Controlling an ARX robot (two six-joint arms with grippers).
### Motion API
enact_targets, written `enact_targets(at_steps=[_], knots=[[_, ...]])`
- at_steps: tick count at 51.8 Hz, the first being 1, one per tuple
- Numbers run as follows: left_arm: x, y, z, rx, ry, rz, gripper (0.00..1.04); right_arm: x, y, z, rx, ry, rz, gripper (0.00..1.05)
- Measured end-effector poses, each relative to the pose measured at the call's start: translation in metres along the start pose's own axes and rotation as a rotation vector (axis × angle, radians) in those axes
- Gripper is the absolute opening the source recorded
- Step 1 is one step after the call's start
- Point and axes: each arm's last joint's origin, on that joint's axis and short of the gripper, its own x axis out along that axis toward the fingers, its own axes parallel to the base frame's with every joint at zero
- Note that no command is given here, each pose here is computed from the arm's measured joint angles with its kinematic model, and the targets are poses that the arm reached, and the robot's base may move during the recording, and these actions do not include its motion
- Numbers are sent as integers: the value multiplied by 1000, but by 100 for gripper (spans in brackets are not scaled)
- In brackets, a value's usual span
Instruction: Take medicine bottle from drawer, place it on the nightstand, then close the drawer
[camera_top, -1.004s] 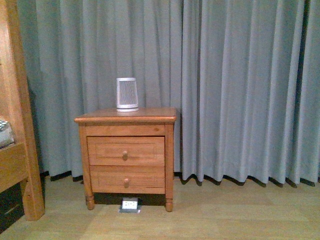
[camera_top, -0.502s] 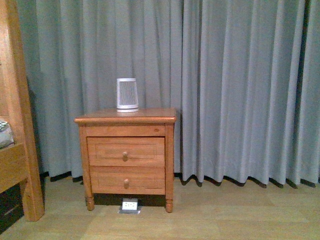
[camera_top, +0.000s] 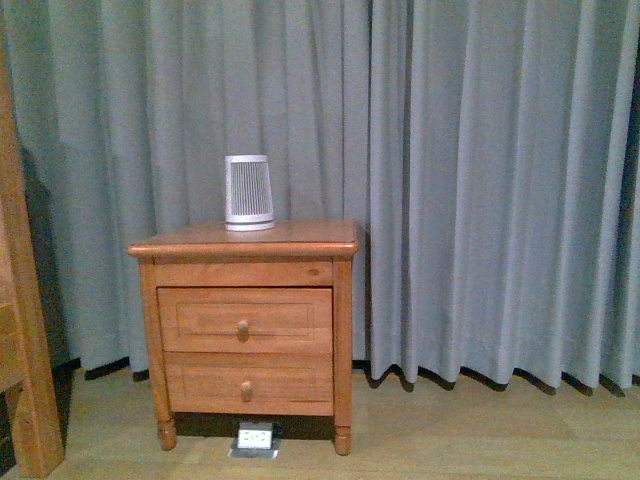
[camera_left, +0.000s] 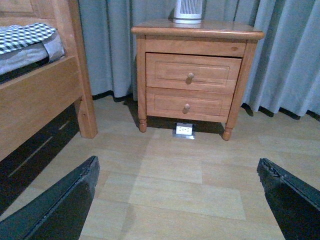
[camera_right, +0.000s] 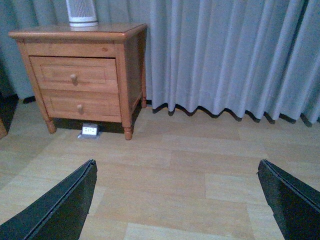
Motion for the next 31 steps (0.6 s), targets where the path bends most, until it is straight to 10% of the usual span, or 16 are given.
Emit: enact_targets(at_steps=[31], knots=[[0, 0, 0, 0, -1, 1, 98, 0, 0, 0, 0, 0, 0, 98]])
